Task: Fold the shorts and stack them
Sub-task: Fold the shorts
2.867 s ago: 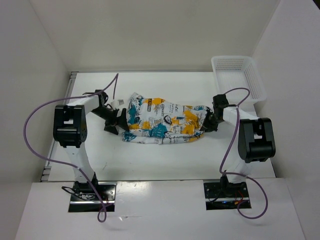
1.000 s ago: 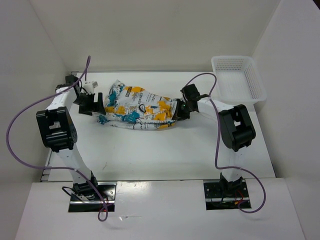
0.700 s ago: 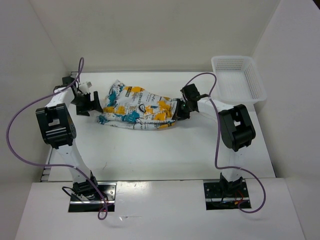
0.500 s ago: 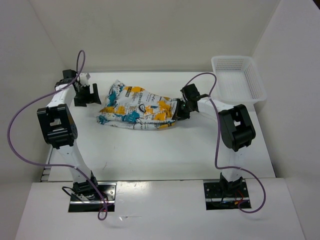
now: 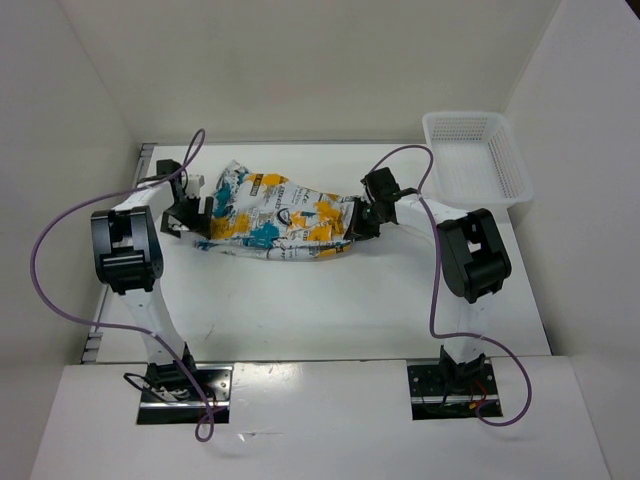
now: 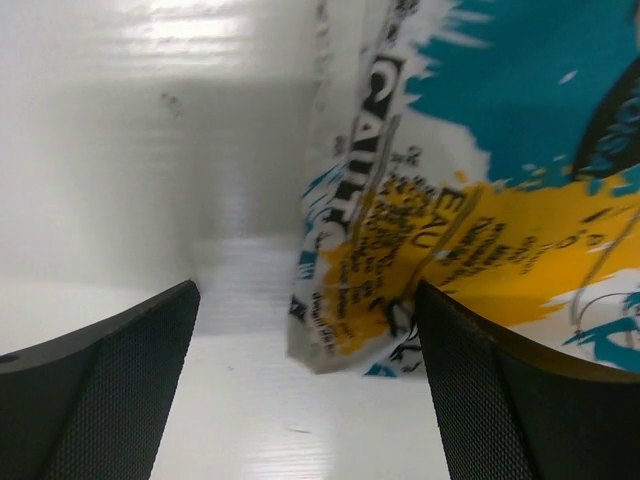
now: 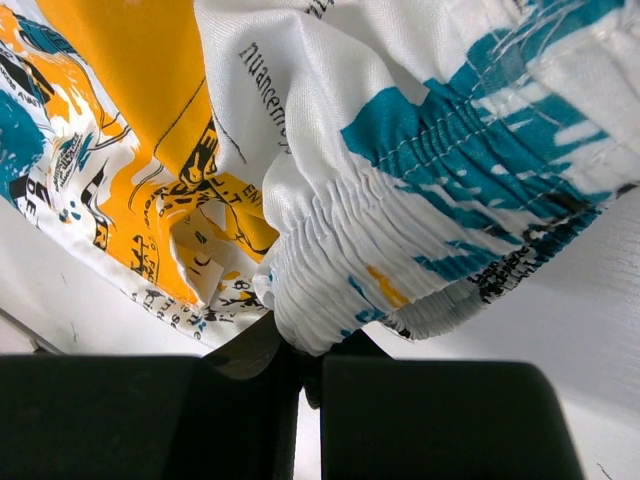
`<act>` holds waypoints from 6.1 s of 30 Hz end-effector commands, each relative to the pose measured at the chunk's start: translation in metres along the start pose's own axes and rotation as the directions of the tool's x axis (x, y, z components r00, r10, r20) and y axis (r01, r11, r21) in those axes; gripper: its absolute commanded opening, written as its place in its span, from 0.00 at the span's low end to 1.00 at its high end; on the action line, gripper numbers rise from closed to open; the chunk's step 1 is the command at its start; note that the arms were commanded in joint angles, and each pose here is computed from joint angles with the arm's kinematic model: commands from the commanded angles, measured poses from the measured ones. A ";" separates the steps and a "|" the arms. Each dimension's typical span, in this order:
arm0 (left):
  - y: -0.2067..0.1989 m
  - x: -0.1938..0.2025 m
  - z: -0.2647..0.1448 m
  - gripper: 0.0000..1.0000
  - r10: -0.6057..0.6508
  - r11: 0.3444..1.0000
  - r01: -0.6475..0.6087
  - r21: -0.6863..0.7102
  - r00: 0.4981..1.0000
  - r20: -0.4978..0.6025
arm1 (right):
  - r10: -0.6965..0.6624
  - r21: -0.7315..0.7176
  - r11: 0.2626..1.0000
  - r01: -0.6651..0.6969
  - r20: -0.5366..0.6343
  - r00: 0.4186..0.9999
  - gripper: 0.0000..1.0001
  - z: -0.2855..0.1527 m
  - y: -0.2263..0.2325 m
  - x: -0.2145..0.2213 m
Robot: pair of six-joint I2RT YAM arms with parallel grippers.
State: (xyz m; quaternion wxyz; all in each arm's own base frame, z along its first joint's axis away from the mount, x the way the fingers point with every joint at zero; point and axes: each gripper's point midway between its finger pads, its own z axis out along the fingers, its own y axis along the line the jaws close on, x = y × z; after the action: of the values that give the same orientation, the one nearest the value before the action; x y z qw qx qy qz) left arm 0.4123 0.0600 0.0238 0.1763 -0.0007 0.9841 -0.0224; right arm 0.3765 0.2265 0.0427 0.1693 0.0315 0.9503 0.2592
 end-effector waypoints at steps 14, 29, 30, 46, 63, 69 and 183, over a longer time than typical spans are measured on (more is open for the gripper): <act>0.007 0.048 -0.005 0.95 0.072 0.996 -0.076 -0.056 0.995 -0.066 | -0.032 -0.031 0.999 0.033 0.052 0.998 0.05 -0.004 0.015 -0.013; -0.016 0.006 -0.046 0.96 -0.323 0.899 0.295 0.323 0.946 0.035 | -0.049 -0.043 0.998 0.052 0.076 0.996 0.05 -0.017 0.018 -0.011; -0.014 0.006 -0.041 0.96 -0.336 0.896 0.314 0.314 0.942 0.016 | -0.049 -0.043 0.998 0.052 0.076 0.996 0.05 -0.017 0.018 -0.011; -0.032 0.034 0.007 0.66 -0.340 0.840 0.384 0.383 0.923 -0.178 | -0.049 -0.043 0.998 0.052 0.076 0.996 0.05 -0.016 0.019 -0.013; -0.054 -0.015 -0.022 0.00 -0.257 0.795 0.247 0.554 0.964 -0.061 | -0.046 0.007 0.999 0.045 0.058 0.997 0.05 -0.007 0.006 -0.010; -0.085 -0.066 -0.070 0.00 -0.047 0.888 -0.015 0.459 0.991 0.124 | -0.040 0.025 0.999 0.039 0.048 0.998 0.05 -0.004 0.001 -0.008; -0.305 0.084 -0.032 0.68 0.393 0.745 -0.366 0.558 0.916 0.077 | -0.326 -0.056 0.924 0.379 0.403 0.855 0.07 -0.027 0.096 -0.185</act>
State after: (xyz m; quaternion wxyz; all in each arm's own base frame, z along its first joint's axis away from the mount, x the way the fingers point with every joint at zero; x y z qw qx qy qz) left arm 0.3324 -0.2467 0.0316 0.1502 0.2637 0.9129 -0.2731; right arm 0.5347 0.2450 0.0802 0.3254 -0.0627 0.9153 0.2289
